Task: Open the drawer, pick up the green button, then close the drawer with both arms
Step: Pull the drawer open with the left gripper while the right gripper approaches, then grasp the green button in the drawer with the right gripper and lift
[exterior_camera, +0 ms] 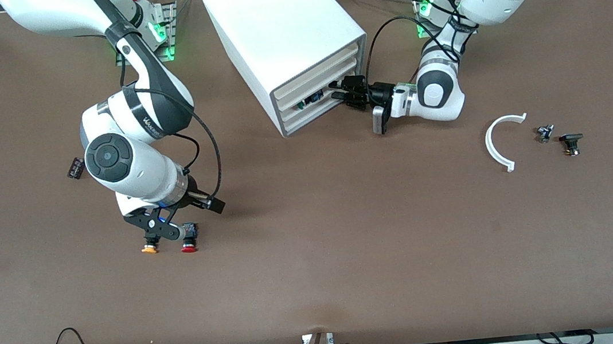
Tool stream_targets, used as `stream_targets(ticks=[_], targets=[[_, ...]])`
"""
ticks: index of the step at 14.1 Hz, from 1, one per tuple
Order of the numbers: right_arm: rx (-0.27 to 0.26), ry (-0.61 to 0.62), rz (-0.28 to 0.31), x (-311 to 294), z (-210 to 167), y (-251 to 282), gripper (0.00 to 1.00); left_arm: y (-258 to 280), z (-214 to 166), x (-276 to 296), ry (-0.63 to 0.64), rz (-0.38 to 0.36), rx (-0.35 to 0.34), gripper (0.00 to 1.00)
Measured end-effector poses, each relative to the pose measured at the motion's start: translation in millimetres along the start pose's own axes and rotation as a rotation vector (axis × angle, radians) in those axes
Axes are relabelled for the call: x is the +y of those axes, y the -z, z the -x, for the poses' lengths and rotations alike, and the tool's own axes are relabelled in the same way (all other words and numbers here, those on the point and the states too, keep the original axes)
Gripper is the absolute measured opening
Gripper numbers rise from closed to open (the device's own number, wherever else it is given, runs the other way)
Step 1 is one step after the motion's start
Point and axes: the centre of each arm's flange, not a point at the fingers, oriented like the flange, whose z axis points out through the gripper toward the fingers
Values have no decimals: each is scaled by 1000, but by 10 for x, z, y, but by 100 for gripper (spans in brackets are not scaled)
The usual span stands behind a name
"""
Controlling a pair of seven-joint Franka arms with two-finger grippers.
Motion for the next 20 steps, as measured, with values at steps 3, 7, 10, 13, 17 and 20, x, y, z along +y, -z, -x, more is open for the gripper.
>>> stream_targets(ticks=[3,7,10,13,17,20], targets=[[9,-23,-15,-145,44,26,100,9,26,-65,14,-2,4,18],[12,-63,-30,-385,116,30,100,13,43,-110,22,5,7,15],[10,-110,-40,-610,161,18,100,63,15,-107,20,8,19,15],[13,-167,-60,-825,219,-29,100,269,-133,-112,5,-4,59,15],[20,-229,-94,-1099,391,-77,100,708,-592,-40,16,-68,60,15],[20,-250,-115,-1324,670,-117,100,1057,-964,28,20,-120,61,15]])
